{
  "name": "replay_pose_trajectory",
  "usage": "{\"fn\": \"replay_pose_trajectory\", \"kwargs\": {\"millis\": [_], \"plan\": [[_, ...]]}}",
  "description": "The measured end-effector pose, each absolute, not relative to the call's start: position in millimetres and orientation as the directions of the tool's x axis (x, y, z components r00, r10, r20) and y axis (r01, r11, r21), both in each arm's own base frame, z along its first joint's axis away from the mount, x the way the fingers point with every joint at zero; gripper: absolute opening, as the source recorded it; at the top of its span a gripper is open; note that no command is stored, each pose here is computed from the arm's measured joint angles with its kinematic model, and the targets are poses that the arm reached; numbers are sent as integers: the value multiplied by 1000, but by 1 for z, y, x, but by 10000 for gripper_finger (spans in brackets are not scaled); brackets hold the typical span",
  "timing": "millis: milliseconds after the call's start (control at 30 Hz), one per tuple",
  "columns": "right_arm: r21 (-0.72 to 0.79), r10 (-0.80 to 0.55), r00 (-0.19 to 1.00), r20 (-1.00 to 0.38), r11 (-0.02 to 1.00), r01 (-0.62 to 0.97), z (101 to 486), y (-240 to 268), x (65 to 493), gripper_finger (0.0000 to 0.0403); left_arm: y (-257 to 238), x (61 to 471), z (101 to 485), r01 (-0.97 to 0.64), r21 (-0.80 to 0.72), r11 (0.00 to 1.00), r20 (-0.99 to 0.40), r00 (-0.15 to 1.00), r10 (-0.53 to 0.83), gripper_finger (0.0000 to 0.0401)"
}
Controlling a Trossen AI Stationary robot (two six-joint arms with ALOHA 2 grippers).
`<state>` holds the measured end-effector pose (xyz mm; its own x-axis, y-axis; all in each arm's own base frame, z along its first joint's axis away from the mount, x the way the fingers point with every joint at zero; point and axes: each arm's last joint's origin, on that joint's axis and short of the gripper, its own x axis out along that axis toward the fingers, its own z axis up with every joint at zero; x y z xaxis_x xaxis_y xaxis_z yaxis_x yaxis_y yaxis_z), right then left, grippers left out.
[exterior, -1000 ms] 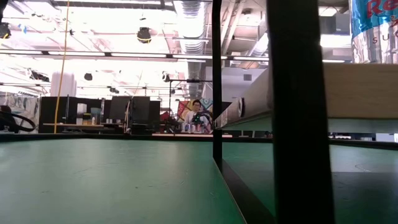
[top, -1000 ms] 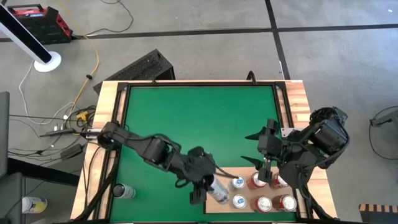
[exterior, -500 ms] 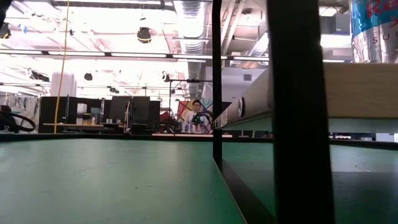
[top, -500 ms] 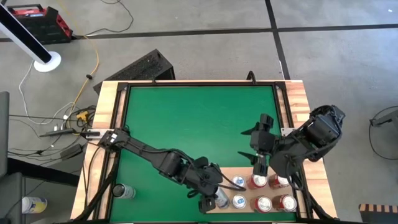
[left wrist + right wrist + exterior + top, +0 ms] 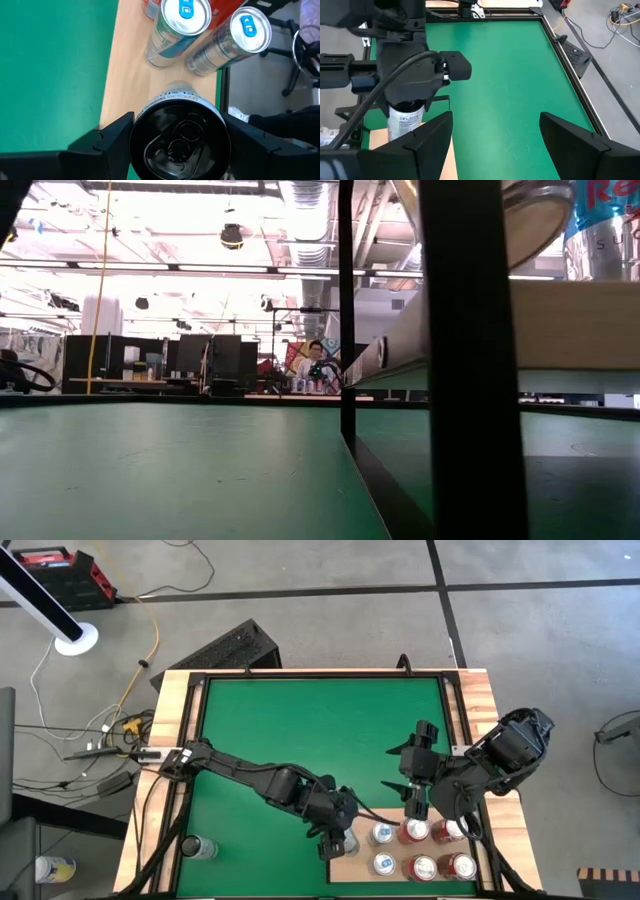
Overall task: Place canned beverage on shelf
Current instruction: Put the top white yellow soda can on the shelf
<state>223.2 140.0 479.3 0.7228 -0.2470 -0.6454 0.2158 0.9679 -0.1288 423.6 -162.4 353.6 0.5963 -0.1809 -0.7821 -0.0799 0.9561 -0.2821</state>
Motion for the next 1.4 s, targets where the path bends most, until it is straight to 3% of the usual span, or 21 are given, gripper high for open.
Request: {"fn": "replay_pose_trajectory", "kwargs": {"millis": [400, 867, 1100, 1400], "plan": [[-70, -277, 711, -646, 949, 307, 479, 130, 229, 321, -120, 435, 352, -36, -175, 984, -798, 590, -120, 234], [67, -223, 705, -674, 931, 358, 476, 141, 229, 321, -122, 430, 356, 70, -99, 993, -813, 569, -121, 234], [94, -180, 691, -700, 936, 339, 467, 156, 221, 321, -117, 419, 373, 86, -59, 995, -794, 600, -99, 234], [121, -181, 618, -765, 902, 414, 427, 144, 199, 321, -97, 386, 422, 20, -10, 1000, -707, 707, -21, 234]]}}
